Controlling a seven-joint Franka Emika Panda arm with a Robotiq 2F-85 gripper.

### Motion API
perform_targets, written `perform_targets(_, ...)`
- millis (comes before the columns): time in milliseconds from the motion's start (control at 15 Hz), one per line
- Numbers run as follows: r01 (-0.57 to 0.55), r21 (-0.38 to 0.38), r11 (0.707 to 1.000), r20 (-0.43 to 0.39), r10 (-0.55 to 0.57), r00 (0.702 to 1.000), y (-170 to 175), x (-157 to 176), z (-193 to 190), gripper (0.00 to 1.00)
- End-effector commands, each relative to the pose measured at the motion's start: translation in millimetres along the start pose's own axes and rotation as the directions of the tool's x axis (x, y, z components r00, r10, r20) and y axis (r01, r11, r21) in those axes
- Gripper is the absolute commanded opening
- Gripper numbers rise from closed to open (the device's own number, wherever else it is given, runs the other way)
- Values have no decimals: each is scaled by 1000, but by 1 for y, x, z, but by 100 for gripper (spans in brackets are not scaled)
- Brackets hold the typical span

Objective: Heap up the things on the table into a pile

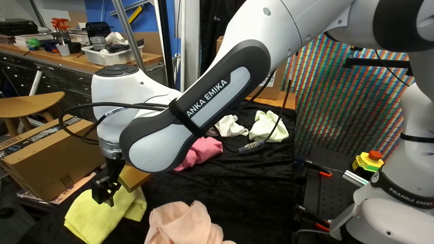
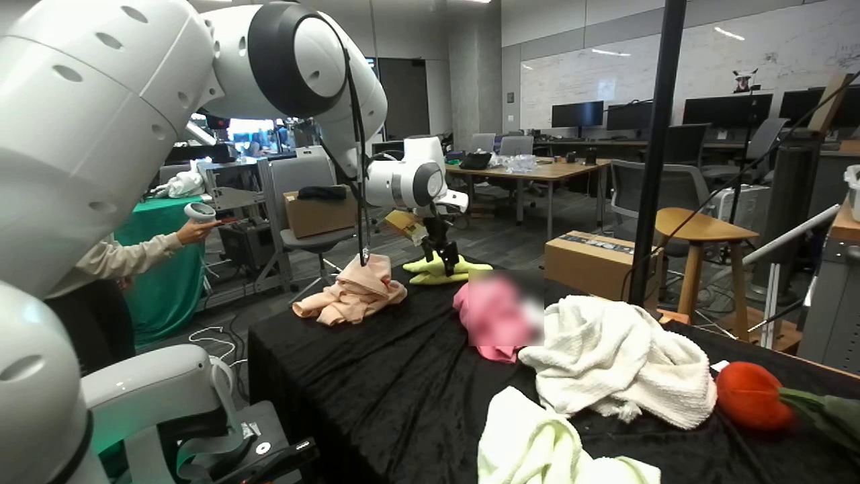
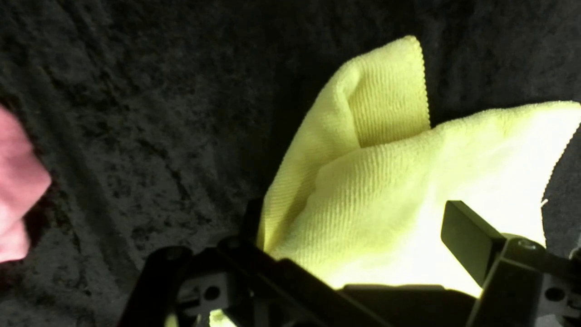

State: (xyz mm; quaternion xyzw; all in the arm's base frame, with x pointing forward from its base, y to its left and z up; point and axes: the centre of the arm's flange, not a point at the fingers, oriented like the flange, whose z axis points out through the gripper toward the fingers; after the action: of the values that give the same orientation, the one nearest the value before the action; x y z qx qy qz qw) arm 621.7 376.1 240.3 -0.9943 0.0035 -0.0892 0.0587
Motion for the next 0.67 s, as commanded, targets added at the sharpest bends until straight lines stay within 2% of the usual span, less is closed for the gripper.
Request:
perform_targets(0, -7, 60, 998, -19, 8, 1000, -4, 12, -1, 100)
perform_targets(600, -2, 126, 992, -16, 4, 1000, -18, 12, 8, 100)
